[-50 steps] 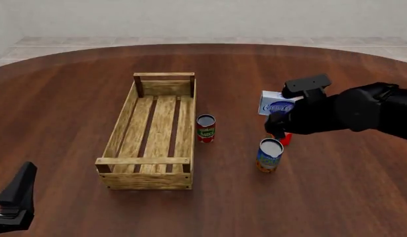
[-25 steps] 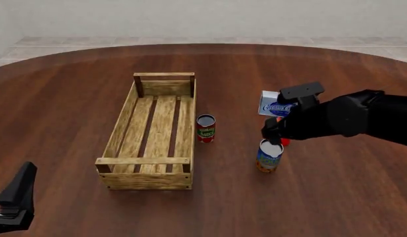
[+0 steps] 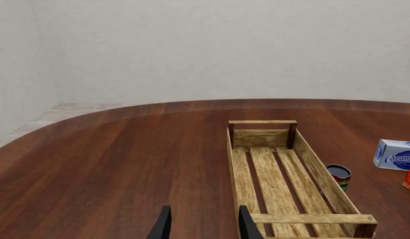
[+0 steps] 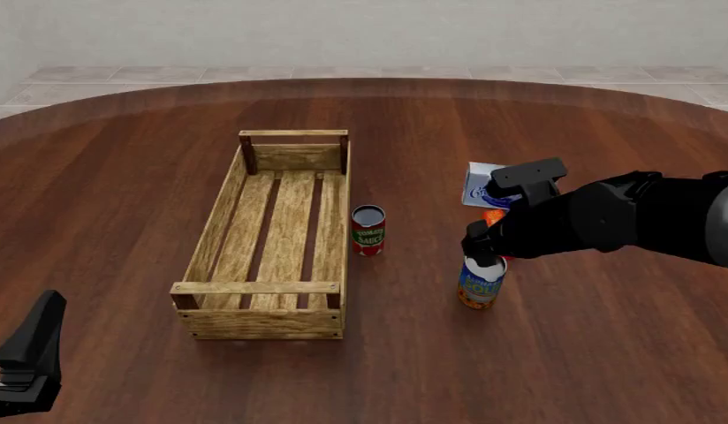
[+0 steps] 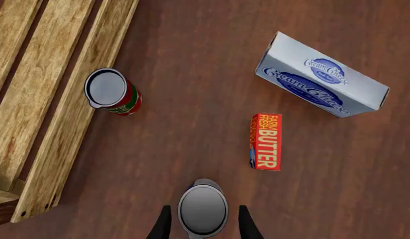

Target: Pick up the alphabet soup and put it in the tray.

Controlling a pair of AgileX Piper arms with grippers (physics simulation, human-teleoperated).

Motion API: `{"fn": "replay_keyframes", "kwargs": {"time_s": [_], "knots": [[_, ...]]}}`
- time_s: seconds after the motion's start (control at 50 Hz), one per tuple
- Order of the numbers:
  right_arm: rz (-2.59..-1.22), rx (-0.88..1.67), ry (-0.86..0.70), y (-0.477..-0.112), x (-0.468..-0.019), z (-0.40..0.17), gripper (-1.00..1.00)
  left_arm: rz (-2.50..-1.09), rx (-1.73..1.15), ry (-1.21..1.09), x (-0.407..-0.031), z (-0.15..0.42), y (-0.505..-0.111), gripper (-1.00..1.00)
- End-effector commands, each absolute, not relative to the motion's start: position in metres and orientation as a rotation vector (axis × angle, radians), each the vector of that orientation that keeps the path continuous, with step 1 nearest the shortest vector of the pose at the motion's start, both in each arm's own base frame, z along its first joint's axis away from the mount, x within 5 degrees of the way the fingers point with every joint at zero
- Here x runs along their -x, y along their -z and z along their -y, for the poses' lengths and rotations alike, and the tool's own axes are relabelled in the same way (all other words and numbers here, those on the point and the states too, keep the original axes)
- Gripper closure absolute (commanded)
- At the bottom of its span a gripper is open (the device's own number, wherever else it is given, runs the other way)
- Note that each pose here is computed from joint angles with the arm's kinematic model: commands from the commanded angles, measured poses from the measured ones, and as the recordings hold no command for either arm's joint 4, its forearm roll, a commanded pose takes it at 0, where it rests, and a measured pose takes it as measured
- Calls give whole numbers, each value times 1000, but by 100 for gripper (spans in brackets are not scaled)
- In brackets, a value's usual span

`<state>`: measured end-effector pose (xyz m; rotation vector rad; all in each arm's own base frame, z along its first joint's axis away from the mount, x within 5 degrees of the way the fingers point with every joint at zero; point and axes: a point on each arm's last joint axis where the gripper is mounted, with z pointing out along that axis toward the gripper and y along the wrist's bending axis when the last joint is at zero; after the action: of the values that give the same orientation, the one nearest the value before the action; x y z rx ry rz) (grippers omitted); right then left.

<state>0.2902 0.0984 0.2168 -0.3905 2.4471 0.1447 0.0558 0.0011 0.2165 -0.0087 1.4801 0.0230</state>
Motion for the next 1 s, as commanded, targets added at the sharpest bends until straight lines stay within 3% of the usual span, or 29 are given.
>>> {"fn": "replay_keyframes", "kwargs": {"time_s": [0.02,1.0], "knots": [[-2458,394,-145,-208,-293,-100,-100,-1480,8,-23,-56,-1,-216,-100],[-2509,403,-133,-175,-298,-101,-100,-1481,8,-23,-56,-1,-216,-100]]}}
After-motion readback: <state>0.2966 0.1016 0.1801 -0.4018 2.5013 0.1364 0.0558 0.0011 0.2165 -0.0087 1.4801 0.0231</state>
